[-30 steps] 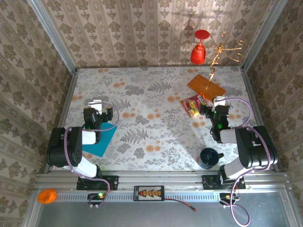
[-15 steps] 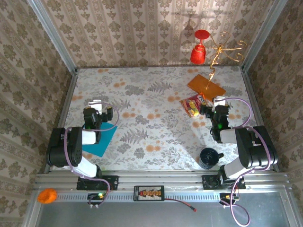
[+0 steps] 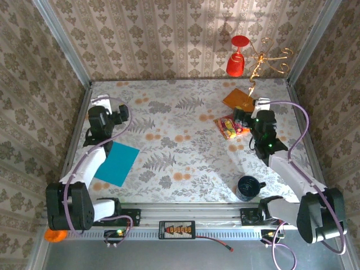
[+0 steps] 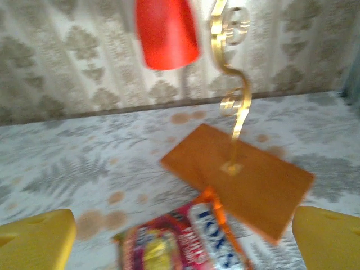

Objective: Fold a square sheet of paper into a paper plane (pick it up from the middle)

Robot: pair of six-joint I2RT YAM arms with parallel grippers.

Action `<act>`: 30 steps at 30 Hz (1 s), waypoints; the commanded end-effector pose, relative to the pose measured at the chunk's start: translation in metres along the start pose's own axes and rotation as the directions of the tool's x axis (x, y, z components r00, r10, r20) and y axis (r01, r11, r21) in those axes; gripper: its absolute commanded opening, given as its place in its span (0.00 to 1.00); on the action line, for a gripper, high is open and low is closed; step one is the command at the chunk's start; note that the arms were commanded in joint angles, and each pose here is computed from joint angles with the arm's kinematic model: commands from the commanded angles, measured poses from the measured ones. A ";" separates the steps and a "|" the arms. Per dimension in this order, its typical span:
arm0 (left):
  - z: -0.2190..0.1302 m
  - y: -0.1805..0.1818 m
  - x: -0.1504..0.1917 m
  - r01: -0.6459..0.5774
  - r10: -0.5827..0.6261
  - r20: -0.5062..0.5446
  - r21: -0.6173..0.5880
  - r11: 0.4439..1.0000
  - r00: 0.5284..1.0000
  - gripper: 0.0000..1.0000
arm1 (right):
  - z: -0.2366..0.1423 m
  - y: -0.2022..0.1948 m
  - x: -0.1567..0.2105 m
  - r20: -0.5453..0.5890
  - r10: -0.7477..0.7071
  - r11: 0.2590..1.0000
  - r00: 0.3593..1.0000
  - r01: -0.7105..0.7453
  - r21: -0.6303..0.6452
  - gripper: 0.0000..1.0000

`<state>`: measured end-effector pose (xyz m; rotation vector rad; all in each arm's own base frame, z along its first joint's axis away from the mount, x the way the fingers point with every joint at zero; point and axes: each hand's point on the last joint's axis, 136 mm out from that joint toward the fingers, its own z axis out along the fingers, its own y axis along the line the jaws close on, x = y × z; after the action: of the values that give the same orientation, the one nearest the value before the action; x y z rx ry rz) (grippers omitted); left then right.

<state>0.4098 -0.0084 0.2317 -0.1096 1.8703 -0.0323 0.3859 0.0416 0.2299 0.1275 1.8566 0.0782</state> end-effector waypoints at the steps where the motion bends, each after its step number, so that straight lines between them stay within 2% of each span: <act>1: -0.007 0.002 0.037 0.204 -0.205 -0.202 -0.026 0.979 0.958 1.00 | -0.011 0.039 0.025 -0.157 0.000 0.994 0.988 -0.017 -0.107 1.00; 3: -0.008 -0.013 0.053 0.273 -0.245 -0.279 0.064 0.960 0.928 1.00 | -0.011 0.058 0.022 -0.195 0.032 0.988 0.980 -0.061 -0.144 1.00; 4: -0.008 -0.017 0.063 0.291 -0.257 -0.309 0.069 0.954 0.916 1.00 | -0.008 0.064 0.023 -0.230 0.064 0.986 0.971 -0.097 -0.136 1.00; 10: -0.023 0.009 0.135 0.405 -0.432 -0.408 -0.156 0.901 0.804 1.00 | 0.010 0.122 0.048 -0.375 0.101 0.959 0.922 -0.190 -0.209 1.00; 12: -0.030 0.020 0.158 0.375 -0.436 -0.450 -0.222 0.900 0.779 1.00 | 0.020 0.132 0.060 -0.416 0.157 0.956 0.896 -0.243 -0.163 1.00; 14: -0.035 0.027 0.174 0.359 -0.442 -0.468 -0.258 0.897 0.765 1.00 | 0.026 0.153 0.064 -0.456 0.201 0.932 0.867 -0.313 -0.183 1.00; 17: -0.051 0.045 0.191 0.357 -0.496 -0.466 -0.358 0.863 0.733 1.00 | 0.033 0.176 0.077 -0.492 0.207 0.927 0.846 -0.330 -0.179 1.00; 20: -0.063 0.058 0.196 0.337 -0.515 -0.450 -0.418 0.844 0.730 1.00 | 0.040 0.189 0.090 -0.528 0.188 0.936 0.828 -0.314 -0.159 1.00; 25: -0.063 0.057 0.202 0.303 -0.484 -0.482 -0.406 0.862 0.731 0.95 | 0.048 0.209 0.107 -0.627 0.180 0.921 0.758 -0.354 -0.163 1.00; 30: -0.049 0.044 0.210 0.282 -0.453 -0.537 -0.373 0.884 0.711 0.90 | 0.053 0.207 0.111 -0.620 0.213 0.921 0.755 -0.366 -0.129 1.00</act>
<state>0.2920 0.0184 0.0445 -0.7726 2.4479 -0.1128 0.4174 0.2609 0.1411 0.1926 2.3913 0.6298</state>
